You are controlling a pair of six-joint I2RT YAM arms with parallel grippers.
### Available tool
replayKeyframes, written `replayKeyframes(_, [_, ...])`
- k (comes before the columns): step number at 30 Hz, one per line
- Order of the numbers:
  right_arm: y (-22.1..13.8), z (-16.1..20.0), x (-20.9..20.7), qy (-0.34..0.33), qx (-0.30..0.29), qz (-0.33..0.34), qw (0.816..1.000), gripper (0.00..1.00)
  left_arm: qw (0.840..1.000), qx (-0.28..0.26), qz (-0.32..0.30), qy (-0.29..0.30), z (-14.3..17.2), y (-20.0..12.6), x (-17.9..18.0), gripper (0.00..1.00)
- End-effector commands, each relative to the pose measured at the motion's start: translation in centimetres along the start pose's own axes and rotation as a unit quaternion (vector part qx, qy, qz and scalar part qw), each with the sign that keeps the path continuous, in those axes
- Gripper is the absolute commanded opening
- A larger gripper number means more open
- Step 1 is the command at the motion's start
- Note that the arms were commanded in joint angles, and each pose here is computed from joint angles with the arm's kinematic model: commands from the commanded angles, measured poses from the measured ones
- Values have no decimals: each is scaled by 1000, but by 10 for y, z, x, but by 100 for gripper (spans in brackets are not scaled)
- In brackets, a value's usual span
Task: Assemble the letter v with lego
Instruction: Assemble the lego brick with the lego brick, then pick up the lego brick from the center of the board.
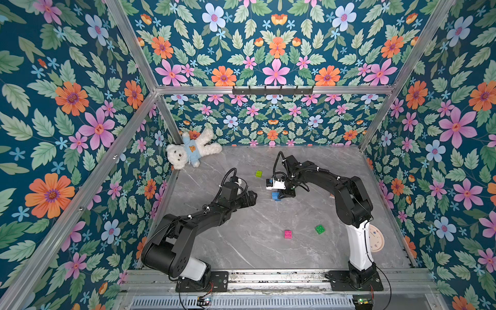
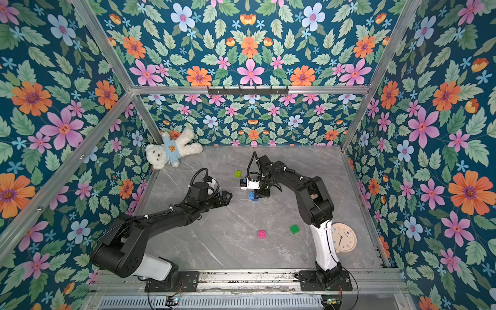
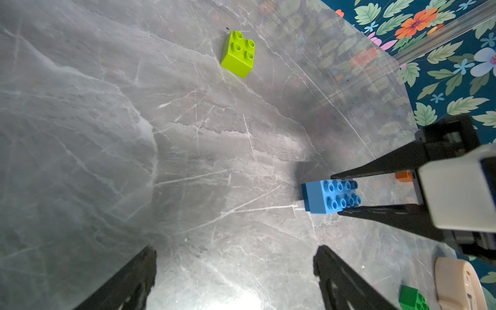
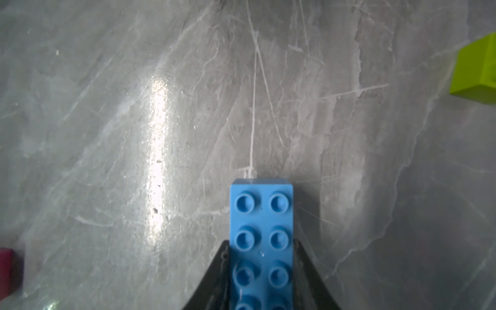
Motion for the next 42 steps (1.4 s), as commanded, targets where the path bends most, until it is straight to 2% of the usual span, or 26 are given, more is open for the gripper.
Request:
replayKeyframes(1, [-13,-7,-3,28,-16,27,999,40,1000,-10,12,7,-4,-2,-4,95])
replayKeyframes(2, [-17,-10,-3,28,-20,31,999,41,1000,-11,14,6,-5,-3,-5,95])
replayKeyframes(5, [-29,-17,-5,32,-27,44,998,57,1000,-13,21,8,-6,-5,-7,96])
replayKeyframes(10, [-47,-25,-2,42,-53,63,996,99,999,-12,47,6,-7,-4,-13,99])
replayKeyframes(12, [-59,-26,-1,67,-63,94,991,99,998,-12,68,5,-8,-4,-17,99])
replayKeyframes(14, [-79,-27,-4,122,-77,163,976,99,995,-15,96,4,-9,-4,-23,99])
replayKeyframes(15, [-99,-28,-12,176,-93,235,951,99,993,-19,116,5,-11,-5,-28,98])
replayKeyframes(17, [-137,-21,-22,316,-110,389,859,99,987,-24,157,5,-13,-3,-36,96])
replayKeyframes(18, [-150,-18,-18,363,-108,409,831,99,984,-25,179,1,-13,-2,-39,95])
replayKeyframes(19, [-168,-18,-9,396,-114,410,814,99,979,-26,203,-3,-14,1,-44,94])
replayKeyframes(21, [-173,-5,4,476,-106,399,777,99,968,-24,248,-17,-16,8,-51,91])
replayKeyframes(24, [-157,13,33,545,-130,302,771,99,954,-14,297,-46,-17,19,-58,85])
replayKeyframes(25, [-150,24,46,567,-145,281,761,99,950,-10,307,-51,-15,23,-59,83])
replayKeyframes(27, [-144,45,69,598,-179,275,731,99,950,-1,309,-54,-11,28,-61,82])
replayKeyframes(29, [-144,72,86,644,-204,276,683,99,954,5,297,-49,-8,33,-60,82])
replayKeyframes(31, [-145,94,99,681,-201,282,645,99,959,10,278,-43,-6,37,-59,83])
replayKeyframes(35, [-141,103,113,707,-172,267,632,99,966,25,254,-49,-3,52,-57,82])
replayKeyframes(38, [-138,115,117,721,-148,289,612,99,963,31,259,-70,-1,62,-55,78])
replayKeyframes(42, [-139,126,111,742,-153,281,589,92,961,46,258,-84,4,74,-57,73])
Point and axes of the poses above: each gripper's point midway between its finger pads, its own y axis out along the fingers, its own x axis along the line the jaws close on, z = x × y, the point moved 7 cm from there along -y, back along the fingers
